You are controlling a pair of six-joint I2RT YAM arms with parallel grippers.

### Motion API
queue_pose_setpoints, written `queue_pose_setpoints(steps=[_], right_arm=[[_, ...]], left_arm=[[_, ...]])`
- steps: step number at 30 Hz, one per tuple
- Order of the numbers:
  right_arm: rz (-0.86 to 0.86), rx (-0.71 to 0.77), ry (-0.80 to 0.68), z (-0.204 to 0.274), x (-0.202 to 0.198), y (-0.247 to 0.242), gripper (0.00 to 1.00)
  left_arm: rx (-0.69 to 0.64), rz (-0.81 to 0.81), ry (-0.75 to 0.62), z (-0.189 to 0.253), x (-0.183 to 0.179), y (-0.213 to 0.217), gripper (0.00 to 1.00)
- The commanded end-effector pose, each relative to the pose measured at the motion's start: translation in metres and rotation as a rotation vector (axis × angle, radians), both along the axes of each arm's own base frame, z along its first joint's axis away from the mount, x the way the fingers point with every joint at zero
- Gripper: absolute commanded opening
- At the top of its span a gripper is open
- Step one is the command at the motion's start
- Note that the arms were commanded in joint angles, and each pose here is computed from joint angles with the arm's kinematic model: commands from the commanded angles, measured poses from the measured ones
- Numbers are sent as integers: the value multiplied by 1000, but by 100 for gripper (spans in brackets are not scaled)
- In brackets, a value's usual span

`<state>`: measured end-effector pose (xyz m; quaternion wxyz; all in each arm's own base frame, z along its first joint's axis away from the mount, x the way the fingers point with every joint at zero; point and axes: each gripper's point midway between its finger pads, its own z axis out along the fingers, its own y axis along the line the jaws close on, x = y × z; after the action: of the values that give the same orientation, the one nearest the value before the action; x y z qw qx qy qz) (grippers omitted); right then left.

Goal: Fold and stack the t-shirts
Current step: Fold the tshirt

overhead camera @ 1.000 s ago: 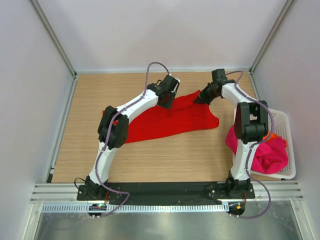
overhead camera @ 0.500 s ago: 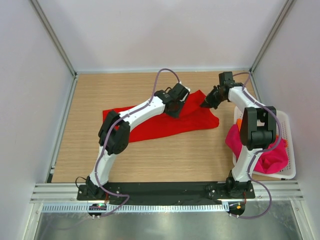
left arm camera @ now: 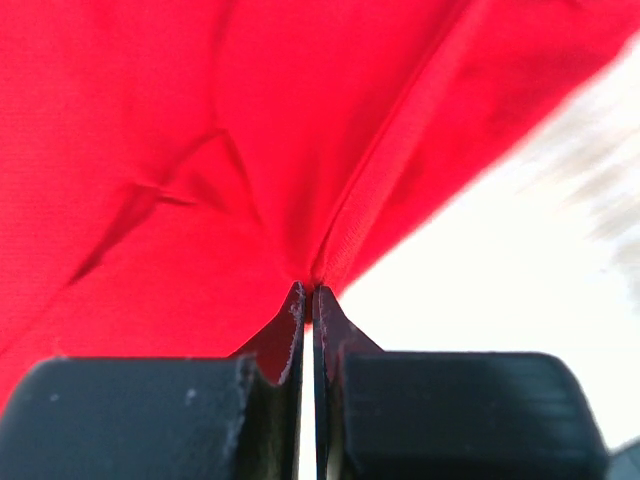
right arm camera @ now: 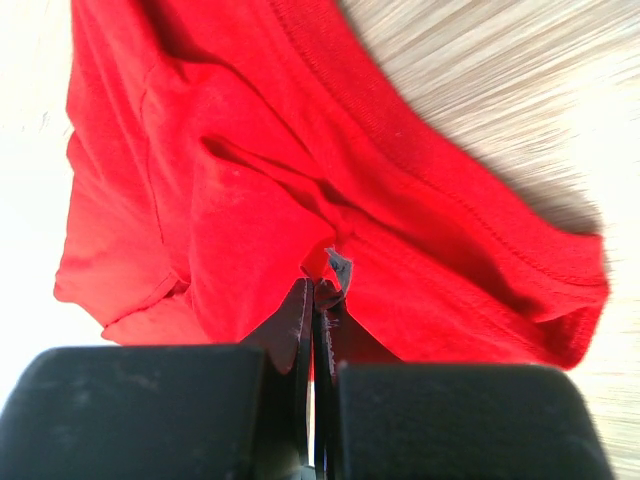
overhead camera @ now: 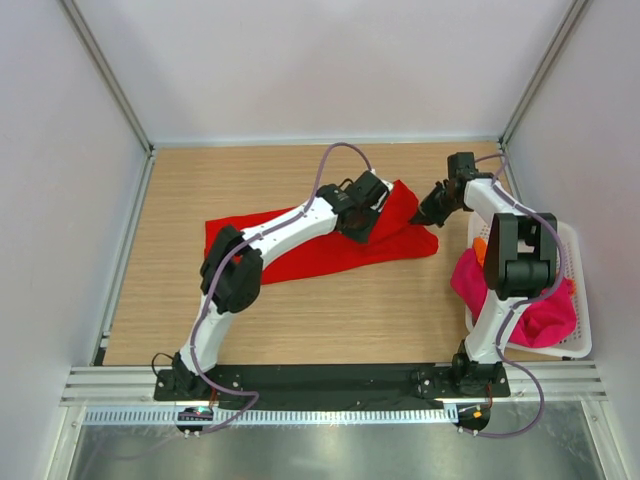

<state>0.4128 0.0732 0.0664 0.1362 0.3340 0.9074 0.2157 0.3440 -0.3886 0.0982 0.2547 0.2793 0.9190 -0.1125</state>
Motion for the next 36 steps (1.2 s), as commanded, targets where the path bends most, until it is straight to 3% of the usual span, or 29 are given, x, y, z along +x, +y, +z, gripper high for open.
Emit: queue_pose_setpoints(steps=[1,4,6,12,19,23,30,36], right_arm=[[-10,-53,-72,11,10,-18,1],[4,-71,-64,8,10,-21,1],[26,-81,-60,6,9,-22,2],[77,-123,-39,6,2,-27,18],[174,-209,-139,34,22,-27,44],[216,-212,-205,43,41,-17,54],[377,-137,-303,40,79,29,53],[417,-119,-319,29,97,41,50]], left_arm=[[-40,-50,93,2,-23,-11,1],[-65,-81,131,-1,-31,-15,9],[-64,-84,120,1,-31,-10,21],[-107,-43,111,18,-17,14,32],[-206,101,199,15,11,41,34],[-297,179,288,7,24,39,34],[-424,319,359,2,43,21,34],[-440,438,369,-8,54,20,34]])
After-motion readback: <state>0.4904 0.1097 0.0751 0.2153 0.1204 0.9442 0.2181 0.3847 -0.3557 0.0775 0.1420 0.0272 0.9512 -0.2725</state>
